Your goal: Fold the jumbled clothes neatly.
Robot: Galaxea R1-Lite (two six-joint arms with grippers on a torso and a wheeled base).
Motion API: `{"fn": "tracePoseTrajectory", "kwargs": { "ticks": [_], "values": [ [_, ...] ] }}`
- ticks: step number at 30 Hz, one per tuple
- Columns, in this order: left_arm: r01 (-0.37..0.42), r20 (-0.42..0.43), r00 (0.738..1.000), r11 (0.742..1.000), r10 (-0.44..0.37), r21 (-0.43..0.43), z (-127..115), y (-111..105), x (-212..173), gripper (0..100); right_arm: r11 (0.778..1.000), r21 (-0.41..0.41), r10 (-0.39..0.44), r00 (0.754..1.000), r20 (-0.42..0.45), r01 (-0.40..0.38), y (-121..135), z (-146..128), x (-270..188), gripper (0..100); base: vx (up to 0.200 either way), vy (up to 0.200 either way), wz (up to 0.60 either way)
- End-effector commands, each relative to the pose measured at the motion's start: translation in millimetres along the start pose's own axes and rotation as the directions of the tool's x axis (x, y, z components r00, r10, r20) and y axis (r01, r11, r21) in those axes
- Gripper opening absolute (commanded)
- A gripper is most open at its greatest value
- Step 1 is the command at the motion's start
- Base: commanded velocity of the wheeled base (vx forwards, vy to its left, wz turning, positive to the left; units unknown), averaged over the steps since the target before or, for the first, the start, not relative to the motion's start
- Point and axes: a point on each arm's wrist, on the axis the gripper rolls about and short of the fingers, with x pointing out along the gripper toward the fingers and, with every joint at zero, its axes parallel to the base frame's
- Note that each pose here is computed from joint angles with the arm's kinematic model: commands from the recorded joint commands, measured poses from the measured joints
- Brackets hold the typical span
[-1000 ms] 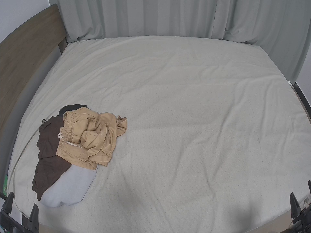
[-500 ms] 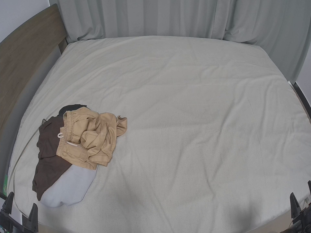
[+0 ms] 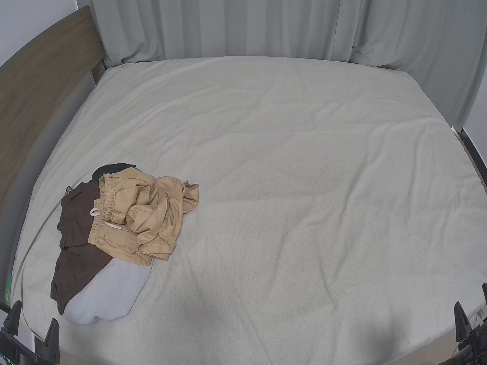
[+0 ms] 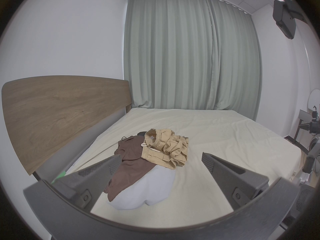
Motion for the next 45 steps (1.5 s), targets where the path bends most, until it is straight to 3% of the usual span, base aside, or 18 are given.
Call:
{"fn": "tracePoseTrajectory", "kwargs": {
  "ticks": [1, 26, 29, 33, 45],
  "values": [
    [-0.001, 0.001, 1.000, 1.000, 0.001, 0.000, -5.2, 0.1, -0.1, 100, 1.000, -0.001, 0.000, 1.000, -0.011, 0.000, 0.0, -5.0, 0.8, 100, 0.000, 0.000, 0.00],
    [0.006, 0.010, 1.000, 1.000, -0.006, 0.011, -4.3, 0.0, -0.1, 100, 1.000, -0.001, -0.001, 1.000, -0.011, 0.001, 0.0, -5.0, 0.8, 100, 0.000, 0.000, 0.00],
    [0.008, 0.146, 0.989, 1.000, -0.008, 0.003, 27.9, -0.9, -6.4, 100, 1.000, -0.001, -0.001, 1.000, -0.011, 0.001, 0.0, -5.0, 0.8, 100, 0.000, 0.000, 0.00],
    [0.016, 0.149, 0.989, 1.000, -0.016, 0.001, 58.4, -1.4, -2.3, 100, 1.000, 0.001, -0.001, 1.000, -0.011, 0.001, 0.0, -5.0, 0.8, 100, 0.000, 0.000, 0.00],
    [0.021, 0.091, 0.996, 1.000, -0.021, 0.003, 65.1, -2.1, 14.1, 100, 1.000, -0.001, 0.000, 1.000, -0.011, 0.000, 0.0, -5.0, 0.8, 100, 0.000, 0.000, 0.00]
  ]
}}
